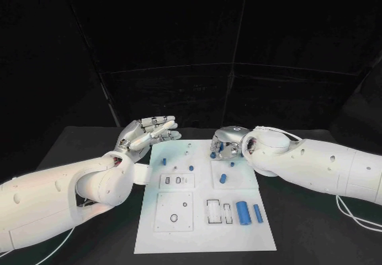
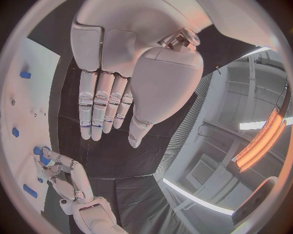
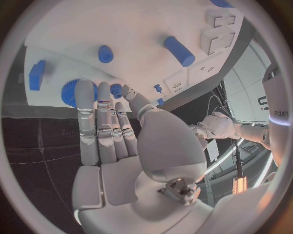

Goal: Assemble the parts on the task board

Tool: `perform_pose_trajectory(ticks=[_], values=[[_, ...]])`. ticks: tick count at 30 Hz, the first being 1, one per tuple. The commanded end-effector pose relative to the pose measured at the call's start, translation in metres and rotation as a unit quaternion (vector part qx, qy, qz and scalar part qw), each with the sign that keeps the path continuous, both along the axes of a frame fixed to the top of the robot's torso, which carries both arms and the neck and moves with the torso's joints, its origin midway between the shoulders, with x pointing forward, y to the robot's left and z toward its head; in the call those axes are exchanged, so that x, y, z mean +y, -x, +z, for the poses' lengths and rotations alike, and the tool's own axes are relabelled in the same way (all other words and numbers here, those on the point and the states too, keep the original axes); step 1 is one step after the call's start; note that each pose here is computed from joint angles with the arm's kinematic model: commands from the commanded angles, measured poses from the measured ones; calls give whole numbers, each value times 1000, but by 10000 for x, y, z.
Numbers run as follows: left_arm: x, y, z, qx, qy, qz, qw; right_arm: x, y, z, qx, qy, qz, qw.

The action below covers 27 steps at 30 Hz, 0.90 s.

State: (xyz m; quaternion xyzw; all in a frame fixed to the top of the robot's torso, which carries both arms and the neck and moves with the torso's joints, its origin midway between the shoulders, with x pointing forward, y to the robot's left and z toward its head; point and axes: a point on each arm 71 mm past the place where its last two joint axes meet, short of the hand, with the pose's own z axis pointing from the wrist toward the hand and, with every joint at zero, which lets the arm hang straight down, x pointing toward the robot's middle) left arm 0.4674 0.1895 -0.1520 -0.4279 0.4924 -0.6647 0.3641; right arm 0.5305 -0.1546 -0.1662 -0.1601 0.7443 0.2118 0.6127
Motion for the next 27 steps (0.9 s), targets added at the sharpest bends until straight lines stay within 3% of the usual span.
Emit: perform_pose_trajectory(ticks=[1,27], values=[[-13,-2,15,-1,7,-6,1000,10,-15,6,0,11,-1,1000],[-36,-4,8,4,7,-11,1000,77,-104,-39,18,20,0,1000]])
